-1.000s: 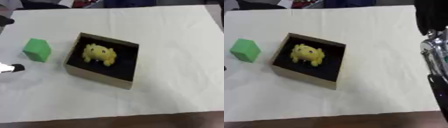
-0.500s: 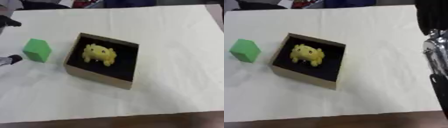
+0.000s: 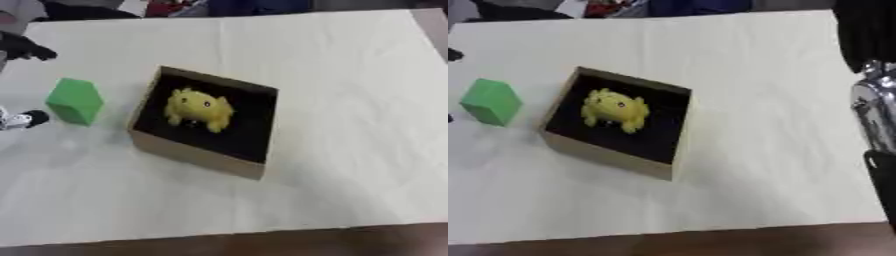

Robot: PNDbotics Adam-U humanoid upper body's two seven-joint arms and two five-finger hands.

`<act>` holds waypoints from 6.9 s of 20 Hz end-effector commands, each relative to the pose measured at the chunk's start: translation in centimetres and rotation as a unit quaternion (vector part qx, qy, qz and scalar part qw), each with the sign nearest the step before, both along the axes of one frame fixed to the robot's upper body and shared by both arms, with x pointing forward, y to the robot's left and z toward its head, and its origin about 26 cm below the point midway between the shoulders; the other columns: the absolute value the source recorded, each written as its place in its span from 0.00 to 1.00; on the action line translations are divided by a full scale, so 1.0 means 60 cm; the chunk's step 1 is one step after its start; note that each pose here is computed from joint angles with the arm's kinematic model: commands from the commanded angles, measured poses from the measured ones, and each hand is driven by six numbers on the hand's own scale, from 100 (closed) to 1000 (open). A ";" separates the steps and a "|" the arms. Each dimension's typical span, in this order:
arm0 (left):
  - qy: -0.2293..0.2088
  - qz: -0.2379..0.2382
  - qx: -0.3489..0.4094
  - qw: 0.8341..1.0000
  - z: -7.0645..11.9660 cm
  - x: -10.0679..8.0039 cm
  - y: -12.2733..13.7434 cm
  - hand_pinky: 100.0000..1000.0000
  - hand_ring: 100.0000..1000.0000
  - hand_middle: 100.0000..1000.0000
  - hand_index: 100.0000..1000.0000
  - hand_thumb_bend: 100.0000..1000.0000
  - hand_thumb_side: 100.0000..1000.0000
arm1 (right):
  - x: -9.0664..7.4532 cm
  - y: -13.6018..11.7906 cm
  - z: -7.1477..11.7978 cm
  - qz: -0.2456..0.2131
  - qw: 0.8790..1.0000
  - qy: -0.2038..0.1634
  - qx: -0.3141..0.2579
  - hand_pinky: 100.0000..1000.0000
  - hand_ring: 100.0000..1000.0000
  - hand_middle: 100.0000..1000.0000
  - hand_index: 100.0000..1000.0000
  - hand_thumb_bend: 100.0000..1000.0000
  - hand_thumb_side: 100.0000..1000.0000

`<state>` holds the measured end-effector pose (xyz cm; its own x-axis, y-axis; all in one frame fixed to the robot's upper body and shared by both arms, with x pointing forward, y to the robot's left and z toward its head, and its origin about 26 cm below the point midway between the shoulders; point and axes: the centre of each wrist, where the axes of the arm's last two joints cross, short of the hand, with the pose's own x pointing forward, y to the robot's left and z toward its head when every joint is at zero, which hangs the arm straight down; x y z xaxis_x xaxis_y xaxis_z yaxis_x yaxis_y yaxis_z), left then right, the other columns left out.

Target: Pick up objects on the table and place them in the box.

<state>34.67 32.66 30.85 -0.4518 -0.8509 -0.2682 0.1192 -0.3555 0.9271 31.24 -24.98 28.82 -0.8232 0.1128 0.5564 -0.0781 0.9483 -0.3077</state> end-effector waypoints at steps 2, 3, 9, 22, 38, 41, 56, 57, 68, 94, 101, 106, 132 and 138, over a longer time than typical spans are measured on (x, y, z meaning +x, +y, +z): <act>0.005 0.011 0.022 1.000 0.013 0.007 0.001 0.76 0.86 0.84 0.99 0.41 0.51 | -0.003 0.001 0.012 0.004 1.000 -0.009 -0.003 0.97 0.84 0.60 0.93 0.00 0.91; 0.007 0.011 0.023 1.000 0.013 0.010 0.000 0.76 0.86 0.84 0.99 0.44 0.51 | -0.003 0.001 0.012 0.005 1.000 -0.009 -0.003 0.97 0.84 0.60 0.93 0.00 0.91; 0.011 0.014 0.023 1.000 0.012 0.028 -0.003 0.77 0.86 0.84 0.98 0.49 0.51 | -0.003 0.005 0.012 0.010 1.000 -0.006 -0.002 0.97 0.84 0.59 0.93 0.00 0.92; 0.021 0.025 0.023 0.999 0.009 0.069 -0.002 0.82 0.87 0.84 0.96 0.41 0.48 | -0.004 0.006 0.015 0.014 1.000 -0.004 -0.002 0.98 0.84 0.58 0.93 0.00 0.94; 0.046 0.061 0.025 0.997 -0.016 0.101 0.010 0.81 0.87 0.83 0.96 0.27 0.42 | -0.005 0.009 0.020 0.023 1.000 -0.003 -0.004 0.98 0.84 0.57 0.92 0.00 0.94; 0.050 0.063 0.022 0.997 -0.019 0.103 0.012 0.79 0.86 0.80 0.94 0.24 0.42 | -0.005 0.009 0.020 0.022 1.000 -0.003 -0.004 0.98 0.84 0.57 0.92 0.00 0.95; 0.049 0.070 0.013 0.996 -0.026 0.106 0.012 0.61 0.77 0.70 0.84 0.00 0.42 | -0.005 0.008 0.016 0.023 1.000 0.005 0.001 0.99 0.84 0.57 0.93 0.00 0.95; 0.047 0.071 0.012 0.996 -0.026 0.106 0.012 0.59 0.76 0.69 0.83 0.00 0.43 | -0.005 0.008 0.016 0.023 1.000 0.005 0.002 0.99 0.84 0.57 0.93 0.00 0.95; -0.022 0.060 0.022 0.998 -0.005 0.095 -0.005 0.45 0.61 0.56 0.75 0.00 0.44 | -0.005 0.008 0.011 0.022 1.000 0.011 0.009 0.99 0.84 0.57 0.93 0.00 0.95; -0.152 -0.182 -0.007 0.971 0.093 -0.001 -0.215 0.40 0.58 0.56 0.74 0.00 0.41 | -0.006 0.013 0.004 0.026 0.999 0.024 0.024 0.99 0.84 0.56 0.92 0.00 0.94; -0.135 -0.202 -0.005 0.970 0.084 -0.005 -0.240 0.40 0.58 0.56 0.74 0.00 0.41 | -0.007 0.016 0.006 0.030 0.999 0.022 0.027 0.99 0.84 0.56 0.92 0.00 0.93; -0.115 -0.207 -0.002 0.972 0.068 -0.001 -0.253 0.40 0.58 0.56 0.74 0.00 0.41 | -0.006 0.018 0.006 0.032 0.999 0.022 0.029 0.99 0.84 0.56 0.92 0.00 0.93; -0.105 -0.185 0.000 0.977 -0.024 0.029 -0.326 0.50 0.67 0.64 0.78 0.00 0.43 | -0.006 0.016 0.004 0.031 0.999 0.024 0.034 1.00 0.84 0.56 0.92 0.00 0.94; -0.084 -0.183 0.011 0.980 -0.039 0.032 -0.332 0.56 0.73 0.69 0.81 0.00 0.50 | -0.006 0.016 0.004 0.030 0.999 0.024 0.035 1.00 0.84 0.56 0.92 0.00 0.94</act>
